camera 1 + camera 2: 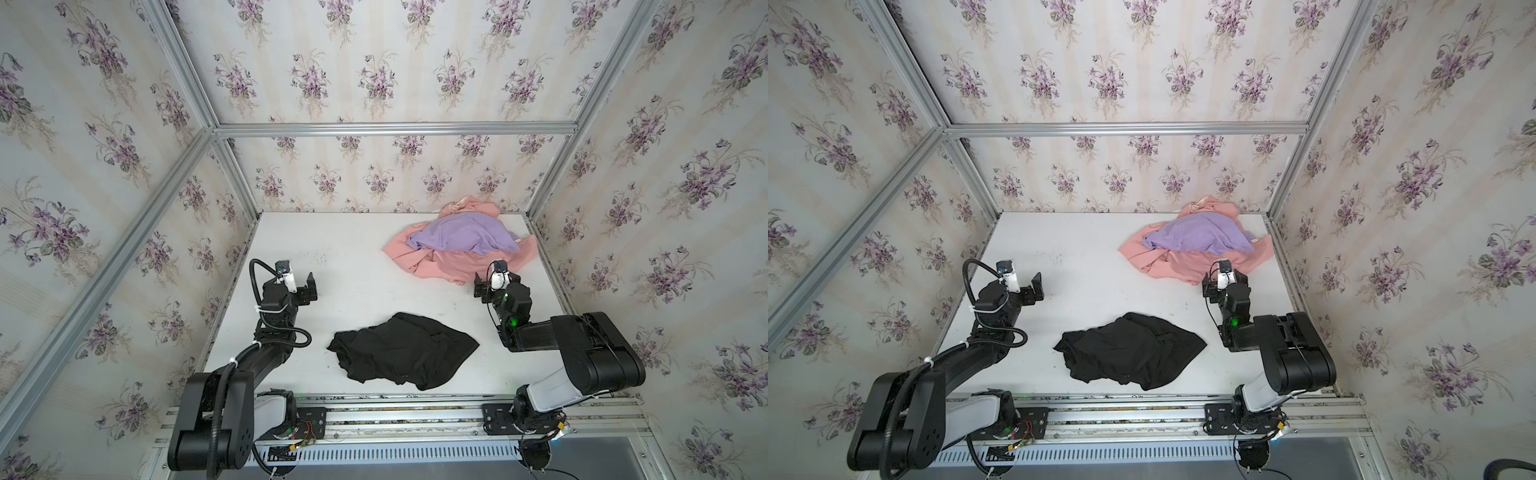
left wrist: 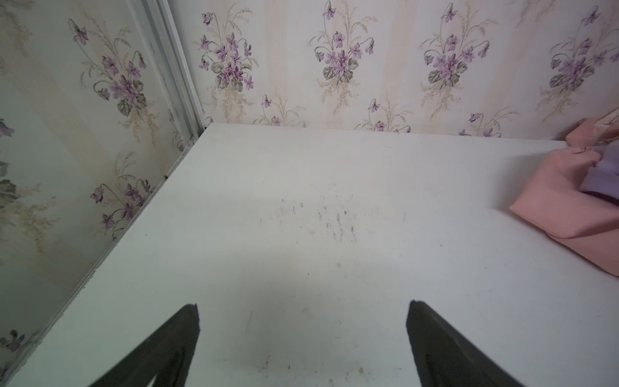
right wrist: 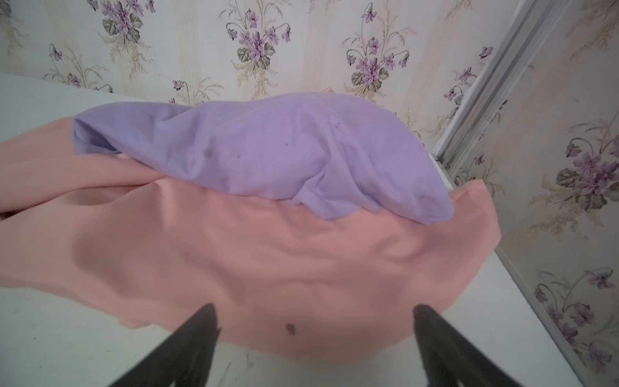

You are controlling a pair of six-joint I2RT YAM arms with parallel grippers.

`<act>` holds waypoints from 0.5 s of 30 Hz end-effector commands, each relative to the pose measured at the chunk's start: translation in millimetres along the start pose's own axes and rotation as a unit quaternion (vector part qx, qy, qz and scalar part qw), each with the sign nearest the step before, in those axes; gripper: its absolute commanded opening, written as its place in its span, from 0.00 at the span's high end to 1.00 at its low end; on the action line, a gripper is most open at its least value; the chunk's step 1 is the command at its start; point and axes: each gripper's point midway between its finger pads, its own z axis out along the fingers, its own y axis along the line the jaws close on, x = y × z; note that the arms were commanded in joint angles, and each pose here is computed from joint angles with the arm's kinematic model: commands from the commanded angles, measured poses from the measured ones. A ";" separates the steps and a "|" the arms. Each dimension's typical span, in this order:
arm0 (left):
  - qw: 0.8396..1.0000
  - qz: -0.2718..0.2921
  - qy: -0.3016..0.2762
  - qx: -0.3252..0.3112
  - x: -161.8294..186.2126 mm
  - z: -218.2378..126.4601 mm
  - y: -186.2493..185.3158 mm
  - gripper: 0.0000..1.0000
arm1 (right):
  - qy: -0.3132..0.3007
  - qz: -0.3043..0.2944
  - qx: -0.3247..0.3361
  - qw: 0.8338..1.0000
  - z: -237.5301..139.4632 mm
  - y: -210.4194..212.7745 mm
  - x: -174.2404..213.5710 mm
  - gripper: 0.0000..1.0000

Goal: Pick out a specific cloth from the pile

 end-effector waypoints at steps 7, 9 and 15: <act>0.999 0.000 -0.049 0.020 -8.0 4.4 -8.6 0.00 | 0.036 0.022 -0.040 0.998 4.2 12.1 10.8 0.00; 0.999 0.001 -0.035 0.020 -6.1 6.0 -9.7 0.00 | 0.035 0.020 -0.046 0.998 7.4 14.2 9.4 0.00; 0.999 0.003 -0.037 0.018 -6.3 6.3 -10.1 0.00 | 0.056 0.048 -0.062 0.995 12.8 8.7 14.5 0.00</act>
